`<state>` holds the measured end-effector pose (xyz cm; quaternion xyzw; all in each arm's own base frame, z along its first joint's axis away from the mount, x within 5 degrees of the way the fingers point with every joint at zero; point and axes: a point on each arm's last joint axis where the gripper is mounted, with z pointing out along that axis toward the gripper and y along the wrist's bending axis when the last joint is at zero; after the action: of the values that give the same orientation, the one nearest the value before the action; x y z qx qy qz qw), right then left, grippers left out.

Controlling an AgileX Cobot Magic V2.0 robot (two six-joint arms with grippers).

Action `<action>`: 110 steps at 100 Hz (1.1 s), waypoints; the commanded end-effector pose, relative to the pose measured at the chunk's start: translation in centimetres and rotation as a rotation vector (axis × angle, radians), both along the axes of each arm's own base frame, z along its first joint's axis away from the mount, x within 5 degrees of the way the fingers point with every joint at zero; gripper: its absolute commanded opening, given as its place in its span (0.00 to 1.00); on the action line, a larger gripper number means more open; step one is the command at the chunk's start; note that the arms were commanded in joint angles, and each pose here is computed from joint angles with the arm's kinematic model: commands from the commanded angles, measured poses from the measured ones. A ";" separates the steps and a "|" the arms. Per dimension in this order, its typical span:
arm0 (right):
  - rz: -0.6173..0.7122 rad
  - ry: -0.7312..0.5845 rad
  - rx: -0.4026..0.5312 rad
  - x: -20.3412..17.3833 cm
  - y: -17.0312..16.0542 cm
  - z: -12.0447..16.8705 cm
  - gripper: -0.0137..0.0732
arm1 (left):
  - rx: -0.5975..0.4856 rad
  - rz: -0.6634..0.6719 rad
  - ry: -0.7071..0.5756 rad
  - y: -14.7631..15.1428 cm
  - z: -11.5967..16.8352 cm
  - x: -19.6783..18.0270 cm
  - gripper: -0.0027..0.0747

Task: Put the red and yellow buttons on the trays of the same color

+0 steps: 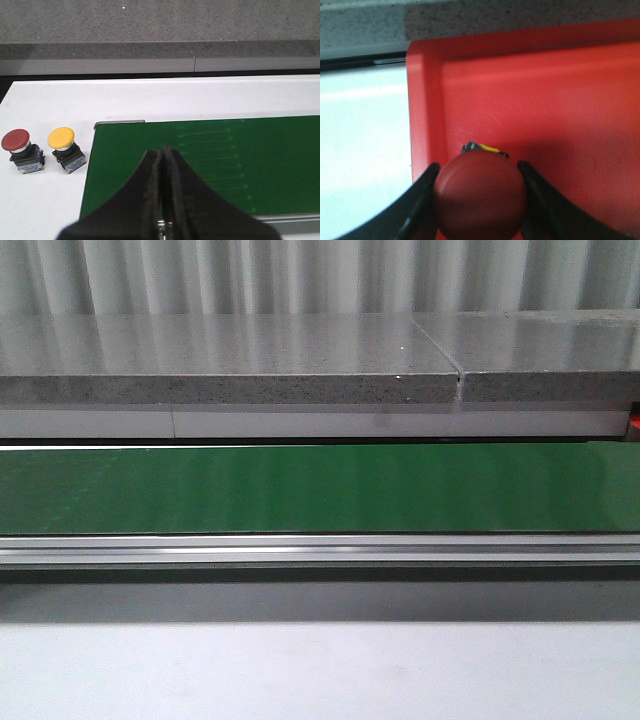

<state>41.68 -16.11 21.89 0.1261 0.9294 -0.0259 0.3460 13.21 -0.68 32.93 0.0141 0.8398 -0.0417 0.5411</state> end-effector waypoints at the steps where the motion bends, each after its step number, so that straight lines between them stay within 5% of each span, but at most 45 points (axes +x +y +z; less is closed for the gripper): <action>1: -0.025 -0.140 -0.055 0.2 -0.6 3.7 0.25 | -0.016 0.008 -0.099 0.0 1.6 0.2 0.01; 53: -0.036 -0.099 -0.038 0.4 -1.2 2.0 0.27 | -0.016 0.008 -0.099 0.0 1.6 0.2 0.01; 88: -0.031 -0.090 -0.032 0.2 -1.1 2.3 0.79 | -0.016 0.008 -0.099 0.0 1.6 0.2 0.01; 110: -0.027 -0.135 -0.049 -0.6 -0.7 5.0 0.83 | -0.016 0.008 -0.099 0.0 1.6 0.2 0.01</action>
<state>41.71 -16.80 21.16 0.1361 0.9309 -0.0233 0.3381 13.21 -0.68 32.93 0.0141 0.8398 -0.0417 0.5411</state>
